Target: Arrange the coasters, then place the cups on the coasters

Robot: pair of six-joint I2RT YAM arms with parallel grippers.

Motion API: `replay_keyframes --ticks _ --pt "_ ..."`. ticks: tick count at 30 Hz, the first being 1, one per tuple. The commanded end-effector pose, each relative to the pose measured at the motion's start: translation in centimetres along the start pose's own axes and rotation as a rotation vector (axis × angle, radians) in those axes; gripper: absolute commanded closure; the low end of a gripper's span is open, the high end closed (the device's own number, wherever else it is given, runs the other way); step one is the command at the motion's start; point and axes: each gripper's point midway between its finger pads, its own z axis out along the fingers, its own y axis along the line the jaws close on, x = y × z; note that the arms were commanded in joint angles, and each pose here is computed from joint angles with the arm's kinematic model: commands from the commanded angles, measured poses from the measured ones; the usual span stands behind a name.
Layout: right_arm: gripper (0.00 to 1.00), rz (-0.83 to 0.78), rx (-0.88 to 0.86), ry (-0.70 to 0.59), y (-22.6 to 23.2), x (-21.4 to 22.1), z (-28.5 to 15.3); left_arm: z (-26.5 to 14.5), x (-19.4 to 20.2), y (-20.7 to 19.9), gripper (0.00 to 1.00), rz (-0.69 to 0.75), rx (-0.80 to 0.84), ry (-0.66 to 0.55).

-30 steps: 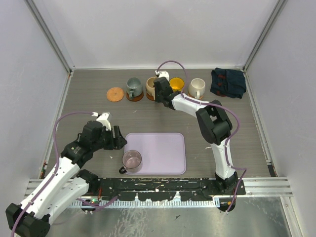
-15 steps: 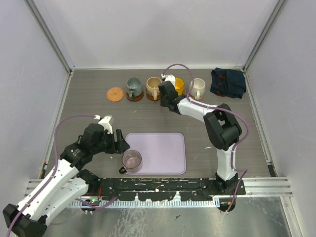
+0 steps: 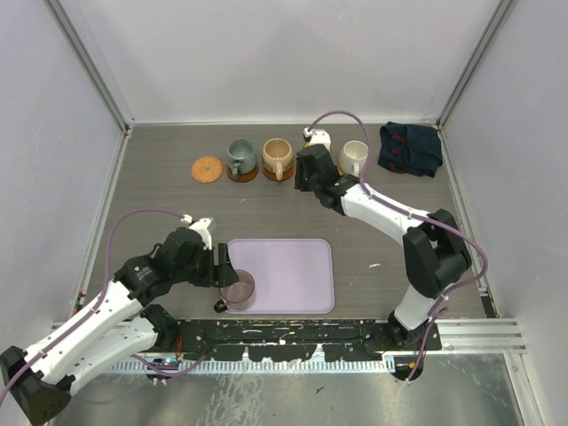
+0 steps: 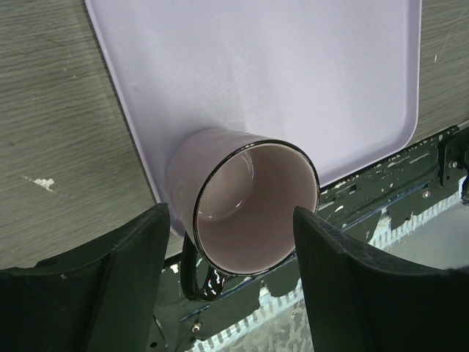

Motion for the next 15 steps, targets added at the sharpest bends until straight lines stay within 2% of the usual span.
replay_keyframes --ticks 1,8,15 --pt "0.69 0.005 -0.069 -0.017 0.9 -0.3 -2.6 -1.3 -1.4 -0.6 0.3 -0.01 -0.024 -0.049" --pt "0.67 0.012 -0.088 -0.061 -0.1 0.1 -4.9 -1.1 -0.1 -0.9 0.3 -0.003 -0.036 0.003" --pt "0.67 0.004 -0.165 -0.008 0.7 2.3 -5.1 -1.5 2.3 -1.6 0.28 0.014 -0.034 0.053"
